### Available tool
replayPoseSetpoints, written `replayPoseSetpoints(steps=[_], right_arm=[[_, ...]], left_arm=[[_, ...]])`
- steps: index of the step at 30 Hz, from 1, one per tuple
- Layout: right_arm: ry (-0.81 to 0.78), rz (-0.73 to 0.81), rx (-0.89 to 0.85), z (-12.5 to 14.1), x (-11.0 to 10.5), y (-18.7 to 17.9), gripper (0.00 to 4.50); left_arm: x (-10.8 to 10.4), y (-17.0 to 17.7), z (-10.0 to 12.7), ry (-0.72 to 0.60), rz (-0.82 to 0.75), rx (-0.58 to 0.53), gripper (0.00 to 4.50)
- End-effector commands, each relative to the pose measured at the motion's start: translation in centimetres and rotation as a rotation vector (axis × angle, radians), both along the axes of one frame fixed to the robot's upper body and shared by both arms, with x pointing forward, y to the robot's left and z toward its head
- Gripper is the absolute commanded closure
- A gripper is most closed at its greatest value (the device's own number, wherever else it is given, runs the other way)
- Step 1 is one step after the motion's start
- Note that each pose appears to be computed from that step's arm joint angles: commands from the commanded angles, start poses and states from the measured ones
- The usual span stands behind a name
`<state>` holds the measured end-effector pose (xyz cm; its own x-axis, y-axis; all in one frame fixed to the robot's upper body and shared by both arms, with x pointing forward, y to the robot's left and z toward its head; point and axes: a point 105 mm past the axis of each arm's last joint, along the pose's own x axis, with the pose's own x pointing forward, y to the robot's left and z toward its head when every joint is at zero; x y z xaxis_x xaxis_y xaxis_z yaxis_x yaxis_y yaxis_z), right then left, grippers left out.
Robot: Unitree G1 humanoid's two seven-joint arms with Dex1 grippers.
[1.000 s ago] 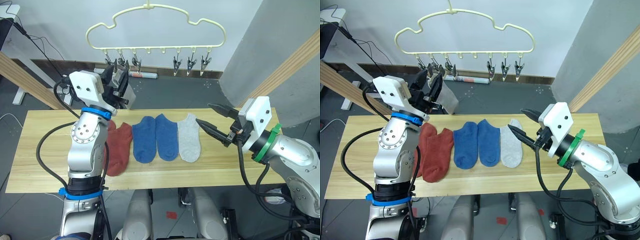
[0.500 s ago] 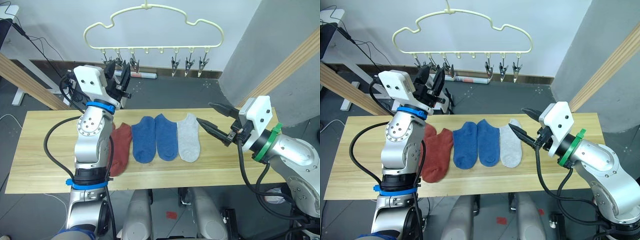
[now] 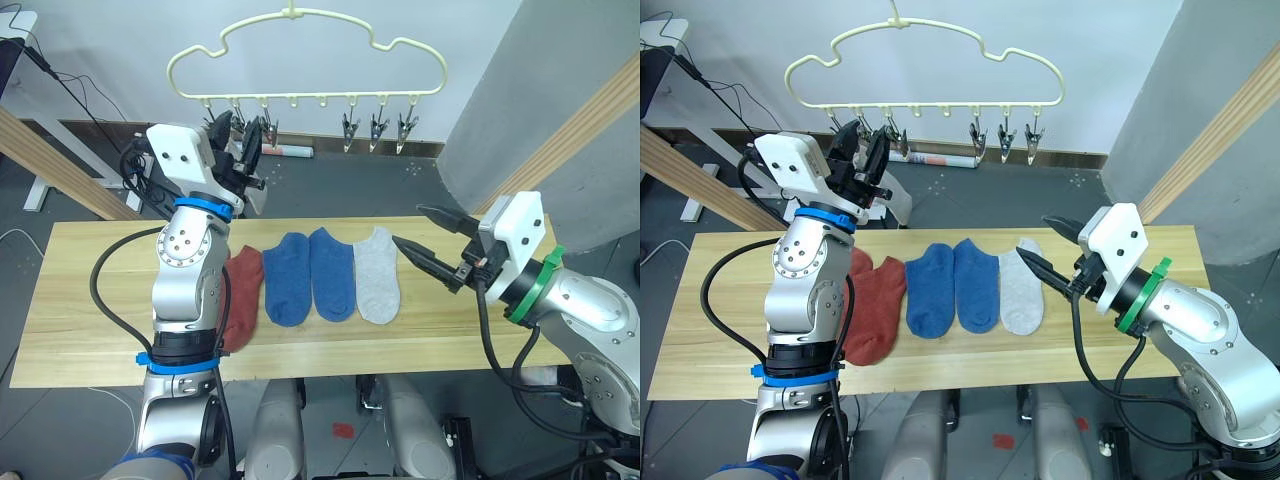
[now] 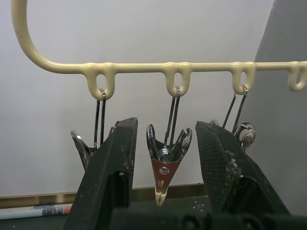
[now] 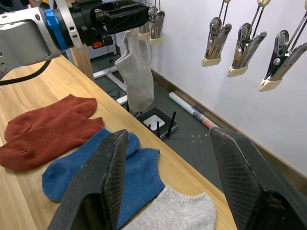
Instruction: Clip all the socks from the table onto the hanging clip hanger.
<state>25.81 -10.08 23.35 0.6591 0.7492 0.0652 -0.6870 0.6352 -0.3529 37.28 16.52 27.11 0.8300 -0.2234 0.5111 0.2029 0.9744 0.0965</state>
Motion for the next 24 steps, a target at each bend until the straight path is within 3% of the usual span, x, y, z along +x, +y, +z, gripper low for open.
replayPoseSetpoints(steps=[1,5,12,15,24], right_arm=[[-0.041,0.031,0.012,0.78,-0.74,0.32,1.69],[-0.041,0.032,0.012,0.72,-0.75,0.32,1.69],[-0.036,0.036,0.011,0.6,-0.73,0.38,1.69],[-0.034,0.036,0.01,0.55,-0.78,0.36,1.69],[-0.033,0.025,0.002,0.3,-0.37,0.53,1.69]], left_arm=[[-0.78,-0.03,1.51,-0.062,0.001,-0.002,2.44],[-0.82,0.0,1.6,-0.064,0.002,-0.001,2.44],[-0.91,-0.14,1.74,-0.072,-0.004,0.006,4.04],[-0.98,-0.08,1.86,-0.08,0.003,0.011,4.46],[-1.3,-0.38,2.09,-0.085,-0.007,0.018,4.5]])
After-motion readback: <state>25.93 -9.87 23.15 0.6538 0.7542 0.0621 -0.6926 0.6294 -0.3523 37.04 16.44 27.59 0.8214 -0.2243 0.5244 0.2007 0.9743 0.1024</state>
